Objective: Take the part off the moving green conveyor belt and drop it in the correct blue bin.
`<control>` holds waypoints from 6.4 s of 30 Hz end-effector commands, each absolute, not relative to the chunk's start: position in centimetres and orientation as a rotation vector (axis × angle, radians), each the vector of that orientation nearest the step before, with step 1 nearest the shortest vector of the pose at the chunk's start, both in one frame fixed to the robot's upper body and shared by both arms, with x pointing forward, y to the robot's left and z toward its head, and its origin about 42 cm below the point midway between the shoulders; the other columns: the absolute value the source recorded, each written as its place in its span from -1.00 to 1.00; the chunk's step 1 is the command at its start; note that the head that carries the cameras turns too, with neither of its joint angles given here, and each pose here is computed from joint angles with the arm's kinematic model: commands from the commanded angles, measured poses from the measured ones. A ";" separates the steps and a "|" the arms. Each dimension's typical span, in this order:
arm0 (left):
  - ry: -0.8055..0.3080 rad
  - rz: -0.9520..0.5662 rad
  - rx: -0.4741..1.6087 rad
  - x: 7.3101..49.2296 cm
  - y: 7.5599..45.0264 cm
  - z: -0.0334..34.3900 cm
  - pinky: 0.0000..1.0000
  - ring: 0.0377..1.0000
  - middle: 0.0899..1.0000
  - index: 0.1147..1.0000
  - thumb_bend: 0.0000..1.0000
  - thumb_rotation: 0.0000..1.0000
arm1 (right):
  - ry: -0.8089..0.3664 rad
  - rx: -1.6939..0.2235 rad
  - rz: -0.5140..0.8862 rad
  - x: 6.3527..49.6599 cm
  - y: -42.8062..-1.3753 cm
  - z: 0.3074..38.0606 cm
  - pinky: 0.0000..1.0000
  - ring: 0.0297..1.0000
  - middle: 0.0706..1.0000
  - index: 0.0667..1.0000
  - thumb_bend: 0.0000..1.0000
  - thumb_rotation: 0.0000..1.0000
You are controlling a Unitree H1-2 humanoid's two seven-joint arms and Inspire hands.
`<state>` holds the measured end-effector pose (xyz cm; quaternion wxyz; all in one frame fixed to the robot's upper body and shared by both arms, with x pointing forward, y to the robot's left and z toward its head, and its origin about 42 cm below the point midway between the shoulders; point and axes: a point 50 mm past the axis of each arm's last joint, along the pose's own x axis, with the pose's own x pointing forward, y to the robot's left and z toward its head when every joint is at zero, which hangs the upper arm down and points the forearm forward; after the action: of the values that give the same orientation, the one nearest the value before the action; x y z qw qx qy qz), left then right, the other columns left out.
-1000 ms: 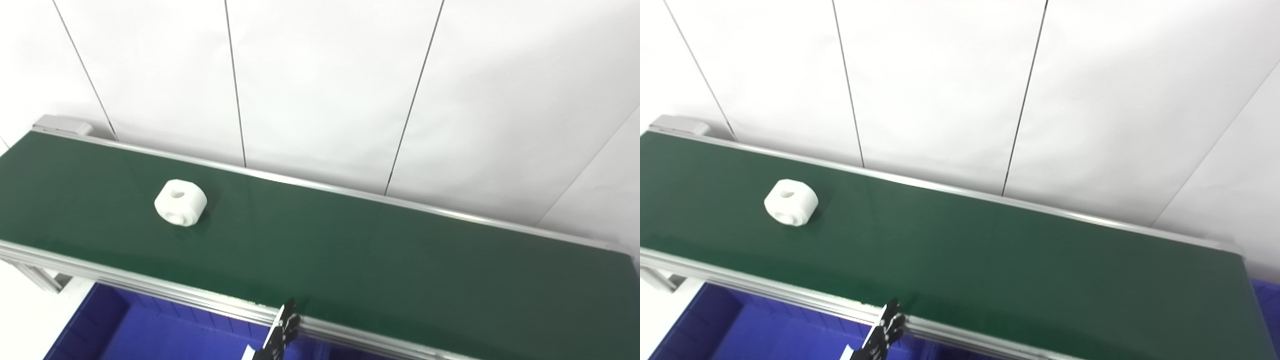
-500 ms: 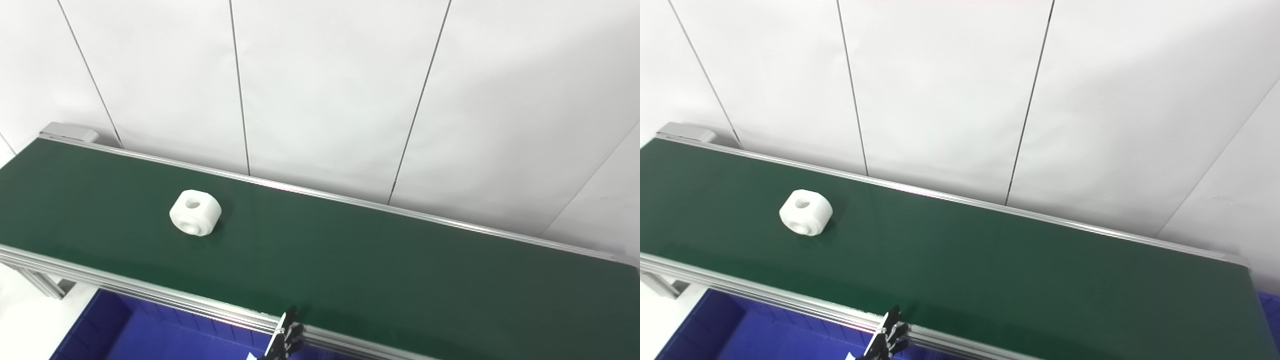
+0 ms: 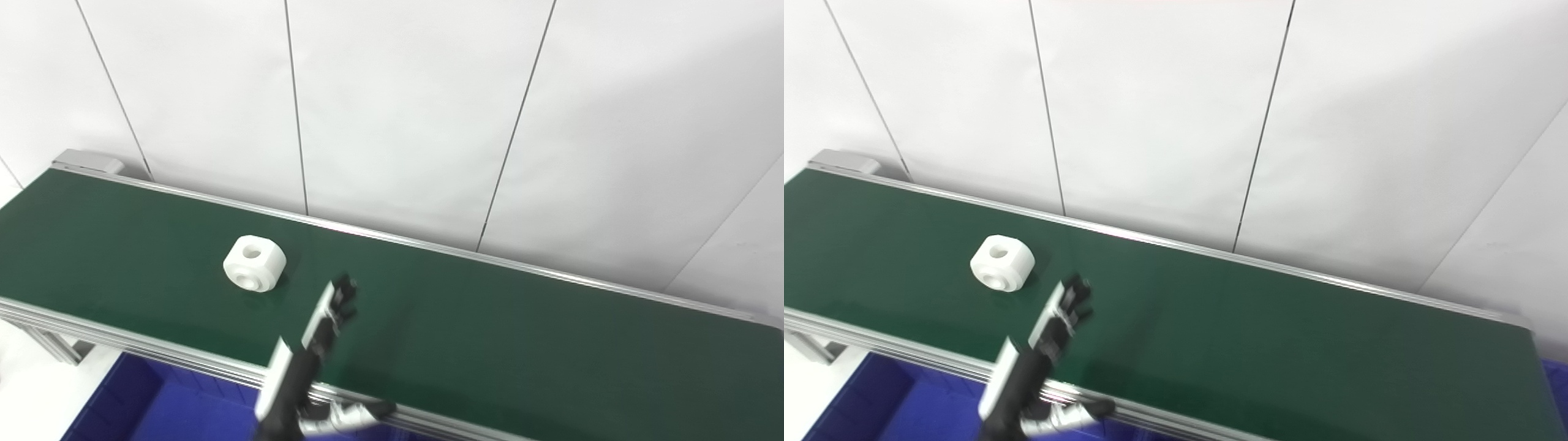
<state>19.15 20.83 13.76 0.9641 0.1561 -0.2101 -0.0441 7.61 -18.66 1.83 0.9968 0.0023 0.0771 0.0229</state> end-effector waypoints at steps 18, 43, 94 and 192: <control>-0.583 -0.276 1.186 33.1 28.9 24.7 0.93 0.96 0.97 0.94 0.91 -0.30 | 0.090 0.039 0.063 8.2 -17.8 2.8 1.00 1.00 0.99 1.00 0.51 1.00; -0.255 -0.412 1.493 40.2 31.1 19.7 0.89 0.90 0.89 0.91 1.00 -0.23 | 0.078 0.038 0.072 8.1 -17.4 3.1 1.00 1.00 0.98 1.00 0.48 1.00; -0.210 -0.463 1.531 42.1 29.6 18.2 -0.43 -0.34 -0.26 -0.09 0.04 -1.00 | 0.091 0.045 0.078 7.7 -17.2 4.1 1.00 0.97 0.95 1.00 0.53 1.00; 0.034 -0.609 1.236 16.3 30.2 22.8 0.55 0.61 0.61 0.51 1.00 0.03 | 0.092 0.110 0.086 8.3 -19.0 9.1 0.89 0.90 0.90 1.00 0.59 1.00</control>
<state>16.10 30.22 21.60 0.7563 0.5815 0.0477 -0.2960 8.31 -19.33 8.46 0.9959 0.0491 0.0620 0.0431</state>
